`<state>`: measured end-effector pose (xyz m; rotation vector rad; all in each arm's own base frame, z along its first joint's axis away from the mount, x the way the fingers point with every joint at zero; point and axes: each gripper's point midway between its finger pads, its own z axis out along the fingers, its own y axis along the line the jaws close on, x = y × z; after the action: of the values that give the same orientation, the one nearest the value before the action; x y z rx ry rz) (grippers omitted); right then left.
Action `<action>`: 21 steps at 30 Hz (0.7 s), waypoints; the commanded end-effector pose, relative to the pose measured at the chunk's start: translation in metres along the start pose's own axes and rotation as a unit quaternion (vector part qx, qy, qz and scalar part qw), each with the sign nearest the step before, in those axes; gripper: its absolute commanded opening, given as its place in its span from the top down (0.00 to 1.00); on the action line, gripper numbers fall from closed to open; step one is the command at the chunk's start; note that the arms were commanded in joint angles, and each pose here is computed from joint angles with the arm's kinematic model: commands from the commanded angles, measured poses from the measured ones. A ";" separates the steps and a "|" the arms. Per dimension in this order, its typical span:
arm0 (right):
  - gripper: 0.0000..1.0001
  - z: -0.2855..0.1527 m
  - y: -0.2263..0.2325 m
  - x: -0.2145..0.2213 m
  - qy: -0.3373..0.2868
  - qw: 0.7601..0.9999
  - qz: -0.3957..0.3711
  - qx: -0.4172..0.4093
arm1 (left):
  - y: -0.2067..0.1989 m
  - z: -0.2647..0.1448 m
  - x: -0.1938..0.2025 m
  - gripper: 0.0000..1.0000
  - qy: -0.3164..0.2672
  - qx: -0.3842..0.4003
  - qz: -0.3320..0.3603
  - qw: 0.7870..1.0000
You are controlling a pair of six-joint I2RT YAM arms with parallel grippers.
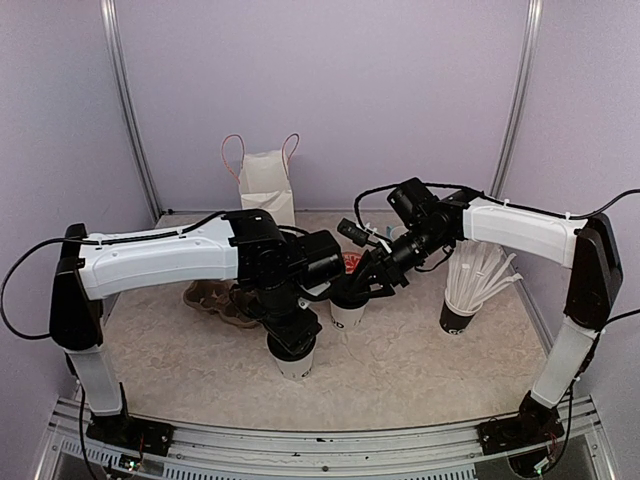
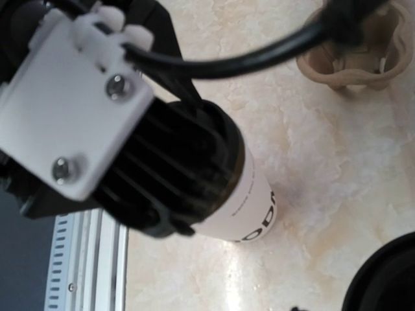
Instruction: Pack the takeout coffee
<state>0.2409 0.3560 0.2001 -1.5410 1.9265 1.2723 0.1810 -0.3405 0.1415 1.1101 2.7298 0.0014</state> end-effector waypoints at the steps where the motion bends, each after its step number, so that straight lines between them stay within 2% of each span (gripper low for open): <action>1: 0.47 0.004 0.000 0.008 0.009 1.000 0.007 -0.007 | 0.002 -0.005 0.001 0.35 0.001 -0.009 0.003 1.000; 21: 0.47 0.005 0.001 0.012 0.014 1.000 0.011 -0.009 | -0.005 0.020 0.003 0.35 0.016 0.010 0.013 1.000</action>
<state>0.2394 0.3549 0.1975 -1.5474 1.9304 1.2728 0.1811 -0.3428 0.1344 1.1386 2.7298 -0.0015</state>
